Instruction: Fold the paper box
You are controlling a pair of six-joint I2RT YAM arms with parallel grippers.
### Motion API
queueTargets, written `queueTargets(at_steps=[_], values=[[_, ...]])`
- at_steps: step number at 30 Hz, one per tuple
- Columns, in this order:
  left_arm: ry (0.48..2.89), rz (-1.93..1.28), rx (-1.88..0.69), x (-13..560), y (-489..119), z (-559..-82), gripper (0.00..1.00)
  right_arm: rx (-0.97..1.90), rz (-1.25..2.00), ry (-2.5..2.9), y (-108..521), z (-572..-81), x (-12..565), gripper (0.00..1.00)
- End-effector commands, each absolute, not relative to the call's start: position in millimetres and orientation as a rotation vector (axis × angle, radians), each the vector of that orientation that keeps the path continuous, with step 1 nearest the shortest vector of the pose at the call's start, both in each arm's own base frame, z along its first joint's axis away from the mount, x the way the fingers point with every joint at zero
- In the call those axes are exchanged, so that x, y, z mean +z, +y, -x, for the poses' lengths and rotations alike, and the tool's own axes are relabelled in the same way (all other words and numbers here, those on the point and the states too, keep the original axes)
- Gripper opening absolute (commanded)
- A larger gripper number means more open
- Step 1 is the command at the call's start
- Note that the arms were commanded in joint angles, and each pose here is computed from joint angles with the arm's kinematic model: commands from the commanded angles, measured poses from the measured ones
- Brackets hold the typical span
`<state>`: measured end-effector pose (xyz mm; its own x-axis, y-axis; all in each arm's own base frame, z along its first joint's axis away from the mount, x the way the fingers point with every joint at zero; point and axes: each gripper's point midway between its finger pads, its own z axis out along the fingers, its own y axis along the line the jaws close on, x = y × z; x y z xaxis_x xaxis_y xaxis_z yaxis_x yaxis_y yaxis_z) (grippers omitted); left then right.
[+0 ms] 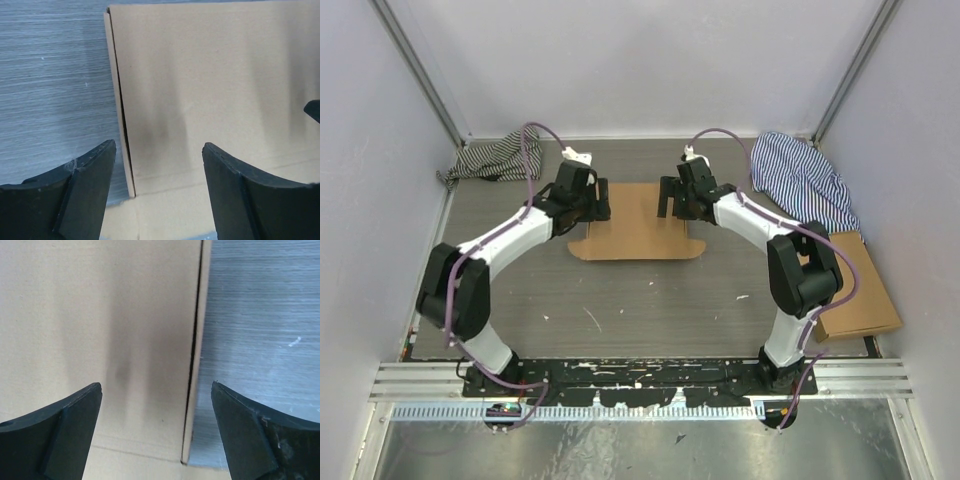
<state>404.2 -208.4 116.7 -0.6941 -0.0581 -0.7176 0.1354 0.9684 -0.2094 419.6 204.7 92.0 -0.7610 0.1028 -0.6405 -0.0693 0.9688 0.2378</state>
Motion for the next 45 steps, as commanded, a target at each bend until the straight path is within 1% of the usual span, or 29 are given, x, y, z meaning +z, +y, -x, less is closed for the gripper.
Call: queueTargets(at_steps=[1, 5, 9, 12, 16, 25, 32, 45], values=[[2.232, -0.041, -0.300, 154.0, -190.0, -386.8, 0.78, 0.276, -0.049, 2.283, 183.8, -419.2, 155.0, 0.96], [2.217, -0.004, -0.274, 152.1, -170.7, -363.0, 0.80, 0.333, -0.020, 2.294, 179.2, -386.5, 161.6, 0.97], [2.226, -0.015, -0.369, 140.8, -172.6, -336.8, 0.79, 0.397, 0.024, 2.359, 176.8, -348.3, 147.7, 1.00], [2.219, -0.018, -0.411, 134.2, -175.1, -330.4, 0.80, 0.427, 0.033, 2.395, 174.5, -327.2, 133.7, 1.00], [2.239, -0.025, -0.409, 121.9, -174.5, -326.8, 0.79, 0.476, 0.055, 2.408, 176.9, -311.1, 124.0, 1.00], [2.198, -0.073, -0.438, 119.1, -183.0, -335.2, 0.81, 0.482, 0.078, 2.415, 178.6, -311.1, 118.1, 1.00], [2.278, -0.115, -0.432, 96.7, -190.0, -337.9, 0.81, 0.435, 0.075, 2.433, 176.0, -318.4, 109.2, 1.00], [2.321, -0.147, -0.510, 86.5, -199.2, -325.6, 0.80, 0.539, 0.152, 2.440, 196.1, -318.0, 100.2, 1.00]])
